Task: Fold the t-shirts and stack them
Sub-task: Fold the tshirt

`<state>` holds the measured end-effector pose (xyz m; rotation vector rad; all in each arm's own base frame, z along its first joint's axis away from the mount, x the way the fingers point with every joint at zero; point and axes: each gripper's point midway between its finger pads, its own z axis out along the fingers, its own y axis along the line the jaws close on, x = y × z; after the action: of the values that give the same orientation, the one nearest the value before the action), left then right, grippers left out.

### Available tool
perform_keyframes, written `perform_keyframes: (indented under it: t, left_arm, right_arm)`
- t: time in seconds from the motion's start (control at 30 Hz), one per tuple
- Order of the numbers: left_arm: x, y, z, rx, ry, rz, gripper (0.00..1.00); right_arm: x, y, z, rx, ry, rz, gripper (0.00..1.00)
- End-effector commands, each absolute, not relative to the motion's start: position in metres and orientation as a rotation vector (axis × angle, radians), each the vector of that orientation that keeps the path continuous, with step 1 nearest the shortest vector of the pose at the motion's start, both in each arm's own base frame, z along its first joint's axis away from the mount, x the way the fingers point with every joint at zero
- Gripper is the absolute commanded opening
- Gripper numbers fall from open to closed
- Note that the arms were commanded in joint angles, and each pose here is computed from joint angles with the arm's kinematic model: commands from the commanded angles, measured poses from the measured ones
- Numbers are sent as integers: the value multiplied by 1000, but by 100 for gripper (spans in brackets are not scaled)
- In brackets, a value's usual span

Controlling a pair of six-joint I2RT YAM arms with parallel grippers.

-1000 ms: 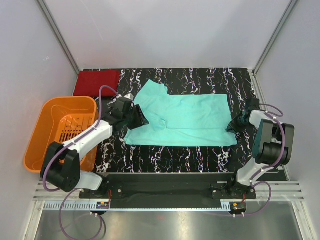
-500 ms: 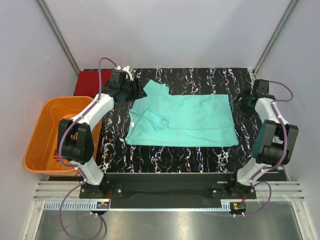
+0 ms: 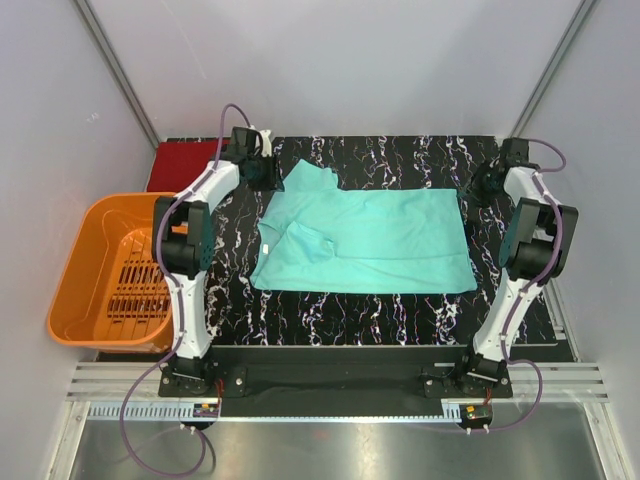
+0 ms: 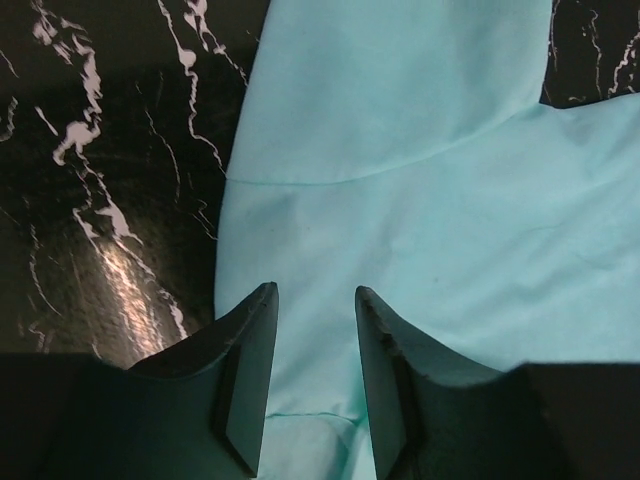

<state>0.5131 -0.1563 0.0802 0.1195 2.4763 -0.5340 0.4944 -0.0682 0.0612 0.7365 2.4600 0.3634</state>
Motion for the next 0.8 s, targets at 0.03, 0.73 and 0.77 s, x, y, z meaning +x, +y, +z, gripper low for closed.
perform_keyframes:
  t: [0.03, 0.73, 0.77]
  left_arm:
    - [533, -153, 99, 224, 2403, -540, 42]
    - [556, -147, 49, 146, 2465, -502, 41]
    - [560, -148, 51, 135, 2446, -503, 42]
  right_arm:
    - [510, -73, 77, 604, 2446, 340, 51]
    - [542, -64, 52, 528, 2458, 463, 49]
    - [542, -64, 51, 528, 2456, 465, 48]
